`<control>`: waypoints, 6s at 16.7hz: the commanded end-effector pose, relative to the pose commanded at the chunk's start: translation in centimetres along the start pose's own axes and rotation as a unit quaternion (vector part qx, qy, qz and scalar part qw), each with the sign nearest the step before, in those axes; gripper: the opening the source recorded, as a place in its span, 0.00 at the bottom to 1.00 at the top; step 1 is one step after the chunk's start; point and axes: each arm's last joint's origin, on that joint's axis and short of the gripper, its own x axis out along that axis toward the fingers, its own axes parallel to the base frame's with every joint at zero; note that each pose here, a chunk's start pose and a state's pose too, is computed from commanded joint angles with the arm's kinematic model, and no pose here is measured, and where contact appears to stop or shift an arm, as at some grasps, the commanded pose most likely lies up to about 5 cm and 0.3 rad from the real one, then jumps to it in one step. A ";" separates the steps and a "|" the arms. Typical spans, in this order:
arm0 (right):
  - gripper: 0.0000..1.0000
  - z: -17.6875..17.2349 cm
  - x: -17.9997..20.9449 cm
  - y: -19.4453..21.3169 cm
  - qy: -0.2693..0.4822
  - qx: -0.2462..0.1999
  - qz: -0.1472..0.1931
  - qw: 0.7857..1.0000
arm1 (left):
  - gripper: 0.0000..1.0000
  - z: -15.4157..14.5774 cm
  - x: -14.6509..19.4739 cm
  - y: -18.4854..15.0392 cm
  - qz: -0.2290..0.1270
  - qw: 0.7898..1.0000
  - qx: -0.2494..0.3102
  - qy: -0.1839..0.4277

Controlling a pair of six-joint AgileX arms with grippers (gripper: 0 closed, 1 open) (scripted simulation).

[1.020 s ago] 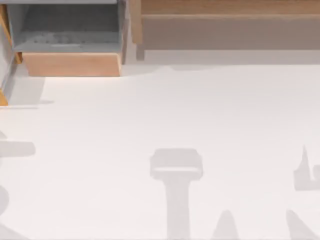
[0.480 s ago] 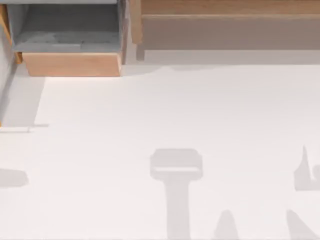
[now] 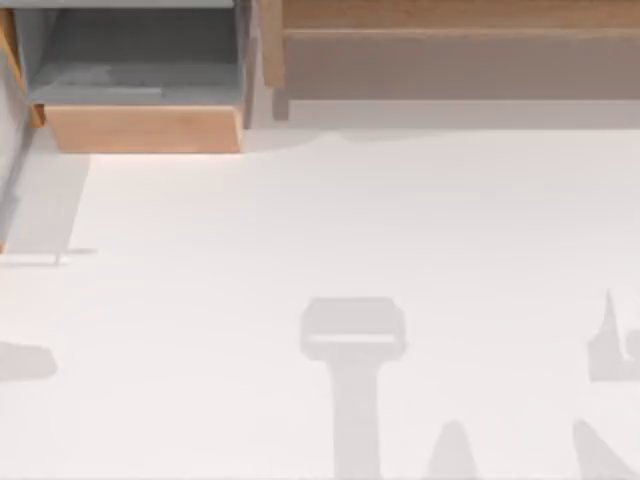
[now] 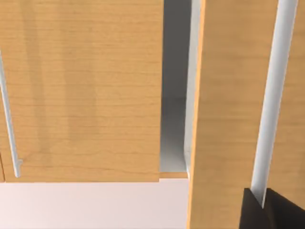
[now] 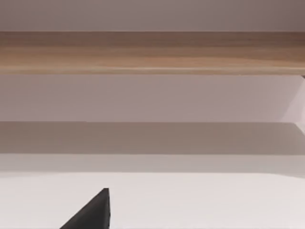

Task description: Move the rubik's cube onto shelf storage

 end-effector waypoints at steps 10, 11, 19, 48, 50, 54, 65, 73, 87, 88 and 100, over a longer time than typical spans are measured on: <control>1.00 0.0 0.0 0.0 0.000 0.000 0.000 1.000 | 0.98 0.0 0.0 0.0 0.000 1.000 0.000 0.000; 1.00 0.0 0.0 0.0 0.000 0.000 0.000 1.000 | 1.00 0.0 0.0 0.0 0.000 1.000 0.000 0.000; 1.00 0.0 0.0 0.0 0.000 0.000 0.000 1.000 | 1.00 0.0 0.1 0.0 0.000 1.000 0.000 -0.001; 1.00 0.0 0.0 0.0 0.000 0.000 0.000 1.000 | 1.00 -17.0 4.3 9.5 -0.072 0.883 -0.400 0.235; 1.00 0.0 0.0 0.0 0.000 0.000 0.000 1.000 | 1.00 -17.2 6.6 11.9 -0.092 0.847 -0.456 0.255; 1.00 0.0 0.0 0.0 0.000 0.000 0.000 1.000 | 1.00 -14.8 11.8 15.4 -0.163 0.767 -0.547 0.295; 1.00 0.0 0.0 0.0 0.000 0.000 0.000 1.000 | 1.00 -1.4 20.7 14.8 -0.407 0.577 -0.565 0.427; 1.00 0.0 0.0 0.0 0.000 0.000 0.000 1.000 | 1.00 -0.4 21.2 13.6 -0.434 0.554 -0.552 0.447; 1.00 0.0 0.0 0.0 0.000 0.000 0.000 1.000 | 1.00 2.0 20.5 14.4 -0.416 0.559 -0.559 0.449; 1.00 0.0 0.0 0.0 0.000 0.000 0.000 1.000 | 1.00 1.0 21.0 13.0 -0.419 0.557 -0.558 0.450; 1.00 0.0 0.0 0.0 0.000 0.000 0.000 1.000 | 0.77 -0.3 23.4 7.8 -0.435 0.555 -0.551 0.447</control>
